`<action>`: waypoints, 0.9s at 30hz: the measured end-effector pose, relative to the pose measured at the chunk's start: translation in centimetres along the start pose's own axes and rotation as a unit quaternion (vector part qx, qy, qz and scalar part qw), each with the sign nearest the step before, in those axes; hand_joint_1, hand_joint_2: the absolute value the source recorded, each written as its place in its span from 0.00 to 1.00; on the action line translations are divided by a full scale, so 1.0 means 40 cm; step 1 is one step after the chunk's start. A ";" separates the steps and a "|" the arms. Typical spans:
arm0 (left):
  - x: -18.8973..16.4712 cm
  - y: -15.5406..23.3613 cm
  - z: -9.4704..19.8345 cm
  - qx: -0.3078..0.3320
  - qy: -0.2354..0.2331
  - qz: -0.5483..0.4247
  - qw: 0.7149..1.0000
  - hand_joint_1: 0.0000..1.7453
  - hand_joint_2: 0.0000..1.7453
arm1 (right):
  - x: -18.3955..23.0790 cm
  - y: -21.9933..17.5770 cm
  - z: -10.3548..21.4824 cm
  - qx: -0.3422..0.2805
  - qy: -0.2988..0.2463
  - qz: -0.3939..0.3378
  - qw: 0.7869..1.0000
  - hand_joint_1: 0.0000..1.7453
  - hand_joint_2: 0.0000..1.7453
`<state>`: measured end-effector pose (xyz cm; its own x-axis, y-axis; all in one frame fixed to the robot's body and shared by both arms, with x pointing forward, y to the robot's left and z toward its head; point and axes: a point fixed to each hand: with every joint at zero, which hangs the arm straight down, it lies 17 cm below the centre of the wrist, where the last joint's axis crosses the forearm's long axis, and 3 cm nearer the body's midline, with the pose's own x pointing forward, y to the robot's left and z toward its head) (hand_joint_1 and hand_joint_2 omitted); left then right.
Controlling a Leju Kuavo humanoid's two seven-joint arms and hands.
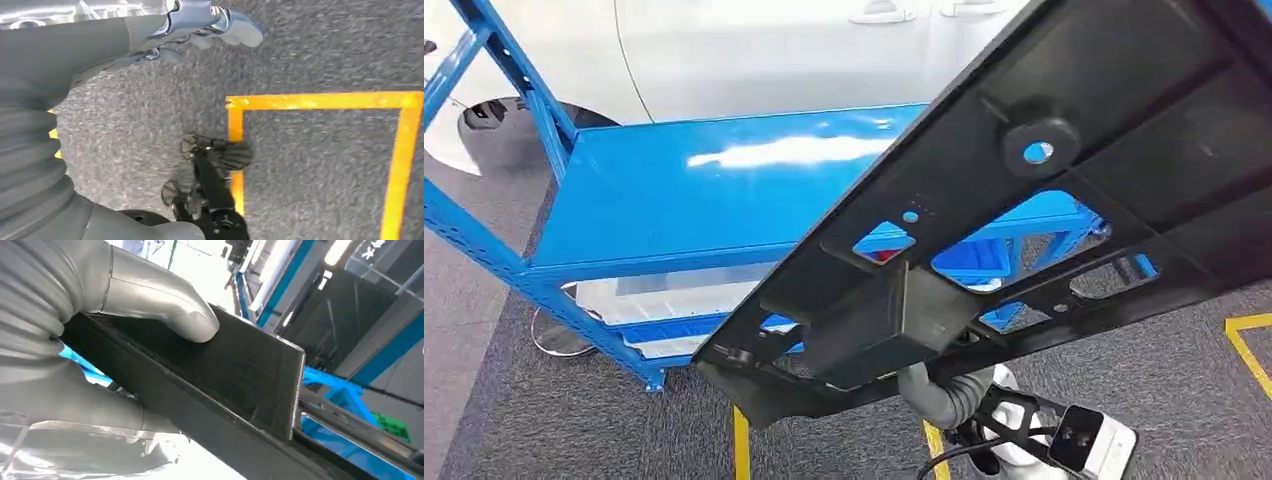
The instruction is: Take the parts from the cabinet and place them on the table.
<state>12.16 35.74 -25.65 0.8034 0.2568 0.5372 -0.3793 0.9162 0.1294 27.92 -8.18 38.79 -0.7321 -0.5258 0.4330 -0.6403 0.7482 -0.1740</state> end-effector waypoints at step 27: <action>-0.010 0.000 0.004 0.008 0.006 0.020 1.000 0.00 1.00 | 0.007 -0.059 0.066 -0.034 0.024 0.007 0.999 1.00 1.00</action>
<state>11.78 35.57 -25.76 0.7933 0.2965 0.5318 -0.4182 0.9002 0.1219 28.60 -11.14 37.00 -0.7283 -0.4959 0.4730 -0.6111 0.7823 -0.1207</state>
